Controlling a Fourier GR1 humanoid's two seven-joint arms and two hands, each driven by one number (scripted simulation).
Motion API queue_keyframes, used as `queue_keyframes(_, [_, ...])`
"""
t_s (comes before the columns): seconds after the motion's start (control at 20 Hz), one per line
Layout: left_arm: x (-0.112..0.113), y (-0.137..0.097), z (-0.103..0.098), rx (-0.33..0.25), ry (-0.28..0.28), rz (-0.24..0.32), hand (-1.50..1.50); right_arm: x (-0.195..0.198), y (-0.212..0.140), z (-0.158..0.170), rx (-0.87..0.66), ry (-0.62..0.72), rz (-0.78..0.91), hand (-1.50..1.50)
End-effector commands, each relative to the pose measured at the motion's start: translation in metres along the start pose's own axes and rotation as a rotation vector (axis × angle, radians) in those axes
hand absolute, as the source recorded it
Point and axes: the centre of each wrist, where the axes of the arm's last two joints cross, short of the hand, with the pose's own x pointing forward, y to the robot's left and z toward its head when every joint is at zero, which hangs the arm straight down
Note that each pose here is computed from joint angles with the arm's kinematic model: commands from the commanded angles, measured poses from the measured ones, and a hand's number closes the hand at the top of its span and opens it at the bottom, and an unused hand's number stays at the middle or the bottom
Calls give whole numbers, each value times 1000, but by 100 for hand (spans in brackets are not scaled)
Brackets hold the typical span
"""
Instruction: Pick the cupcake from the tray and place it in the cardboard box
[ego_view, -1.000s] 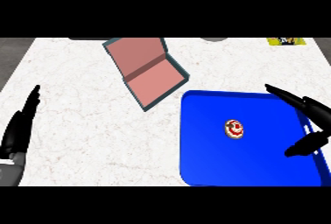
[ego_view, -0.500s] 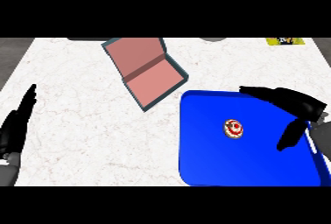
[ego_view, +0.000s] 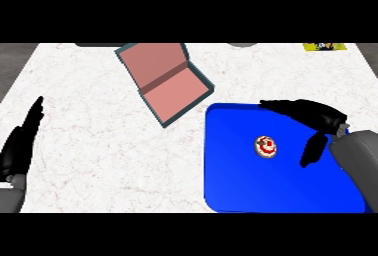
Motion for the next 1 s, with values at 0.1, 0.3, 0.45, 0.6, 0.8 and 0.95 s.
queue_keyframes(0.1, [0, 14, -2, 26, 11, -14, 0, 2, 8, -1, 15, 14, 8, -150])
queue_keyframes(0.3, [0, -12, -7, -1, 19, -2, 0, 13, -5, 3, 9, -37, -14, -150])
queue_keyframes(0.45, [-17, -3, 4, 13, 11, -6, 0, 34, 4, -3, 36, -89, -22, -150])
queue_keyframes(0.6, [-7, -7, -6, 2, 14, -17, 0, 11, 27, 10, 31, -127, -32, -150])
queue_keyframes(0.8, [-25, -8, 5, -2, 4, -8, 0, 47, 5, 2, 14, -150, -44, -150])
queue_keyframes(0.95, [-19, 16, 1, -4, 15, 10, 0, 58, 9, 8, 24, -113, -2, -150])
